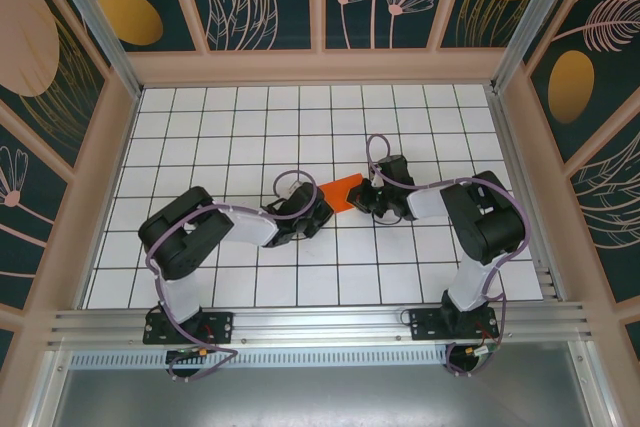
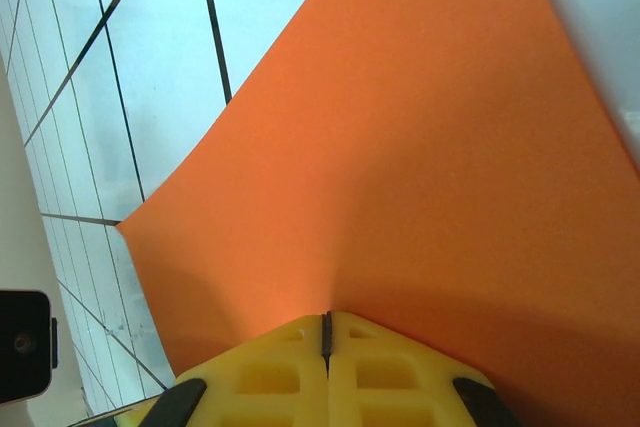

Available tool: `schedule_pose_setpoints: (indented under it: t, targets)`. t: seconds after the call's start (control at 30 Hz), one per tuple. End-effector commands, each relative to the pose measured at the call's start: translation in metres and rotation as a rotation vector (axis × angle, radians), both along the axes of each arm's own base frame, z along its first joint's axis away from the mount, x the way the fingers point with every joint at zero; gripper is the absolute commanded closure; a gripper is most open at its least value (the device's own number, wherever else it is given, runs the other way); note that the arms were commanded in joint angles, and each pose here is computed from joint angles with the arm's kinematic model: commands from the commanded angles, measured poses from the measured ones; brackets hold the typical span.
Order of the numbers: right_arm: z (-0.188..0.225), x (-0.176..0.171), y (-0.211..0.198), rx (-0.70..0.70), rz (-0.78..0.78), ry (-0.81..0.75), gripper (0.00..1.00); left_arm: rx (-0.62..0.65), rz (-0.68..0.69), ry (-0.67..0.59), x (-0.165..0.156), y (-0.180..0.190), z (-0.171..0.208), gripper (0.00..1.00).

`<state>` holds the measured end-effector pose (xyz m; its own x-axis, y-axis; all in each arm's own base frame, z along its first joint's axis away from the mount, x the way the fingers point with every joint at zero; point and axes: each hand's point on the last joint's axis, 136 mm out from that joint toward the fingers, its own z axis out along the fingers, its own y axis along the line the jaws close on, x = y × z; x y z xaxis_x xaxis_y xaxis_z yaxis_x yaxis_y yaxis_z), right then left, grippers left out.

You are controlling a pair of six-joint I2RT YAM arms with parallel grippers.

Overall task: Fold a paper plane with a square sheet of paper (pick it up from the middle)
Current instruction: First fold in half a square sheet of paper at the center of the table.

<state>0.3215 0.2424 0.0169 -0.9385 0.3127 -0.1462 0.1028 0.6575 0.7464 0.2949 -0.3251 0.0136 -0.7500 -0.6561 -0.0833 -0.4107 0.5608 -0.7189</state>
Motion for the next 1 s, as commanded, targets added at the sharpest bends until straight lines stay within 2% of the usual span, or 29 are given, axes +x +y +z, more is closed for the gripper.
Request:
schedule_pose_setpoints:
  t: [0.0, 0.37, 0.53, 0.73, 0.87, 0.97]
  targets:
    - [-0.034, -0.022, -0.023, -0.104, -0.047, 0.116, 1.0, 0.168, 0.102, 0.115, -0.024, 0.051, -0.035, 1.0]
    - [-0.041, -0.023, -0.031, -0.116, -0.064, 0.129, 1.0, 0.249, 0.169, 0.144, -0.038, 0.087, -0.036, 1.0]
    - [-0.042, -0.023, -0.031, -0.115, -0.064, 0.13, 1.0, 0.249, 0.181, 0.109, -0.032, 0.097, -0.02, 1.0]
    - [-0.039, -0.02, -0.029, -0.112, -0.054, 0.115, 1.0, 0.254, 0.172, 0.05, -0.018, 0.107, -0.002, 1.0]
    - [-0.02, -0.006, -0.026, -0.122, -0.037, 0.05, 1.0, 0.283, 0.14, -0.015, 0.0, 0.113, 0.02, 1.0]
    - [0.004, 0.006, -0.02, -0.134, -0.01, -0.021, 1.0, 0.321, 0.12, -0.069, 0.013, 0.121, 0.04, 0.93]
